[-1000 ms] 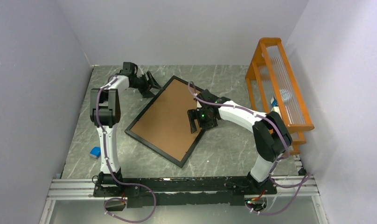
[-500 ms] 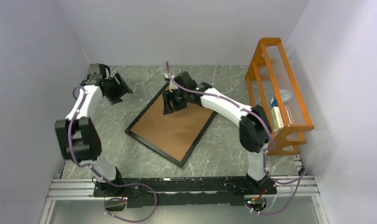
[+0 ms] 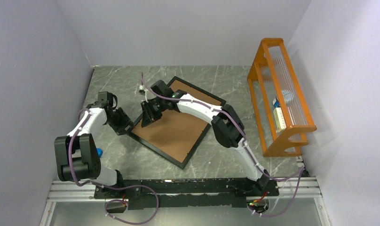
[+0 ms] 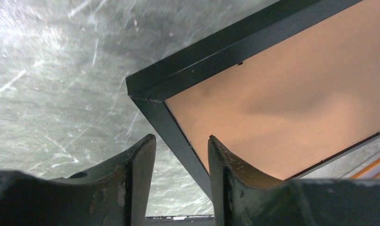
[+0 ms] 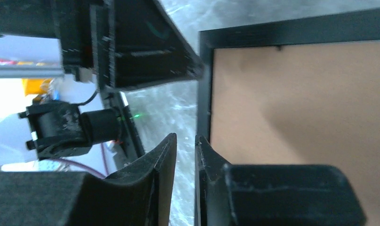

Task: Put the photo into the frame
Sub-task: Install the photo frame at the center of the board.

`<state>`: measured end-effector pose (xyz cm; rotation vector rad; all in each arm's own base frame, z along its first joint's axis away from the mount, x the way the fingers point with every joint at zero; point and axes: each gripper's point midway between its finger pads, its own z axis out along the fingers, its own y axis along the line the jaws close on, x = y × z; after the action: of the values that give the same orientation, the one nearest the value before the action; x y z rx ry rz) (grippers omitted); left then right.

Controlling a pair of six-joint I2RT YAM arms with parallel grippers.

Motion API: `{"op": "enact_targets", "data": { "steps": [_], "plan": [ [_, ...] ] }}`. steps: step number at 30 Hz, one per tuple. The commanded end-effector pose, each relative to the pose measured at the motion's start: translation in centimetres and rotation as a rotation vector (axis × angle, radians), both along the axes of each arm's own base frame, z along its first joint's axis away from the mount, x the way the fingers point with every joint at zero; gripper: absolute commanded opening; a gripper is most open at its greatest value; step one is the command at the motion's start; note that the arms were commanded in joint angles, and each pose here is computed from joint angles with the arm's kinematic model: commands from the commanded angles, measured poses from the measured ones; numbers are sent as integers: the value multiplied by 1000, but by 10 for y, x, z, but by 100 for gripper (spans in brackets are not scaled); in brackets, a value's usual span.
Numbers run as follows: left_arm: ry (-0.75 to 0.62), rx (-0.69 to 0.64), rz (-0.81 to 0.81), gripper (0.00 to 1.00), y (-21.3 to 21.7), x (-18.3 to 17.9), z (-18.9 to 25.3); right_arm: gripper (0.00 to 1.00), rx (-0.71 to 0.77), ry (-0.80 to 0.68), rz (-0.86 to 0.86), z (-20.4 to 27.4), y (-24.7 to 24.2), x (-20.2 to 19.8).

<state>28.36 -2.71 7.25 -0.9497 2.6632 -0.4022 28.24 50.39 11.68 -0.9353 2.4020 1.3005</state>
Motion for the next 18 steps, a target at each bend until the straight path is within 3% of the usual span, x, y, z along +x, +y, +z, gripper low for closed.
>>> {"op": "enact_targets", "data": {
  "steps": [1, 7, 18],
  "plan": [
    [16, -60, 17, 47, -9, -2, -5, 23, 181, 90, 157, 26, 30, -23],
    [120, 13, 54, 41, 4, -21, -25, 16, 176, 185, 212, 8, 39, -35],
    [207, 13, 57, 33, 4, -33, -46, 18, 124, 262, 201, -19, 39, -39]
  ]
}}
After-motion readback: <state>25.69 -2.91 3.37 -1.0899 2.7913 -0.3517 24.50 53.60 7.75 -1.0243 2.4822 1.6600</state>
